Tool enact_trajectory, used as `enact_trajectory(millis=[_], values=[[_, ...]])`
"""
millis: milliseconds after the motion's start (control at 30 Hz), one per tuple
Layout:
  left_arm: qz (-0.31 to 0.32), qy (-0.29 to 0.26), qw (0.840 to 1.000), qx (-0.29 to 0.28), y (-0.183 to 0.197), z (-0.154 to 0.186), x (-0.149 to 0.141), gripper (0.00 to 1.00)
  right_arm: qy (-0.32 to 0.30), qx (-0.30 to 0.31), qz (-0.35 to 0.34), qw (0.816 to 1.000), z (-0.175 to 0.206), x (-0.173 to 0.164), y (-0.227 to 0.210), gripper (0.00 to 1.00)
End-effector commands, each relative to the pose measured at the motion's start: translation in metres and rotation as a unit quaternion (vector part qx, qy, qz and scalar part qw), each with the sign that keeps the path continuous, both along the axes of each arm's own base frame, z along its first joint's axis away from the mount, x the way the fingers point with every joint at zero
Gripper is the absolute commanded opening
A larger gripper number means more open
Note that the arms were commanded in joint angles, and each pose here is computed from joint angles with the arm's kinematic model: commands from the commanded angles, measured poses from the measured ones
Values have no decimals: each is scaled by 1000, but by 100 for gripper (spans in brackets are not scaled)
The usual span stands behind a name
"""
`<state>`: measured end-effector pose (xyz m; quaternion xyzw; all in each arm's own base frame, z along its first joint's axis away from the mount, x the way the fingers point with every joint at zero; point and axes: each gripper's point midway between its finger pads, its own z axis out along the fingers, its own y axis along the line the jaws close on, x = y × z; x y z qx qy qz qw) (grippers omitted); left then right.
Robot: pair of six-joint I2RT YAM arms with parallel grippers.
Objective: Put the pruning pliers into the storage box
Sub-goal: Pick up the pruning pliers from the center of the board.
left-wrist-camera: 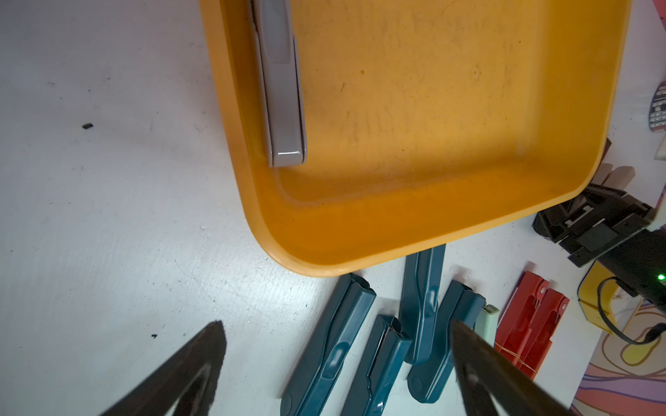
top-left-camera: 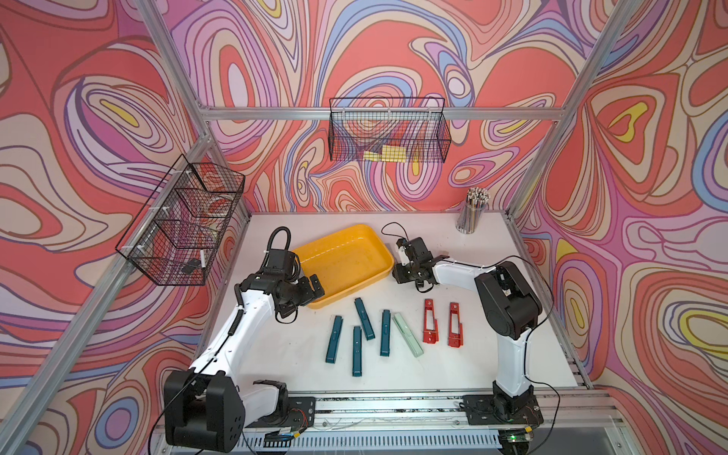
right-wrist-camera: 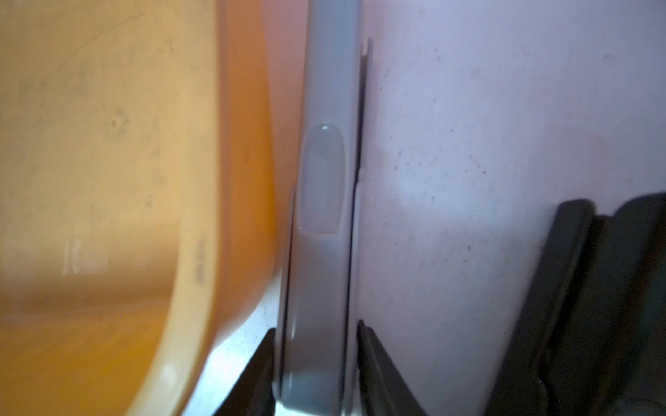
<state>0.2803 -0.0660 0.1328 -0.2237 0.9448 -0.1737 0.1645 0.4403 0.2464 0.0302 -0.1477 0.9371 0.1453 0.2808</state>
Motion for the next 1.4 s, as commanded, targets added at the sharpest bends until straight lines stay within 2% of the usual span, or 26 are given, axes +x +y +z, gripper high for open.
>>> enact_trajectory(millis=[0,300,400,600,733,800,1033,1233,1367], values=[[-1,4,1000,0,1,-4,2,99,-3,-5,1,1000,-4,4,2,31],[8,6,1000,0,2,-8,6,99,0,-25,-13,1000,-2,-2,-9,12],[17,-2,1000,5,5,-5,11,99,5,-34,-23,999,0,-8,-16,0],[66,-12,995,75,33,-3,24,99,-1,-29,-34,999,21,-20,-24,0],[81,-12,992,94,41,-7,37,99,-13,-24,-39,999,43,-28,-30,0],[85,-11,991,104,44,-8,44,95,-19,-21,-38,999,54,-33,-33,0],[91,-11,987,129,51,-13,67,67,-49,-19,-44,998,95,-43,-44,0],[97,14,984,150,57,-25,71,63,-76,7,-35,996,135,-51,-42,0],[103,13,983,155,61,-32,75,55,-85,23,-27,996,150,-55,-39,0]])
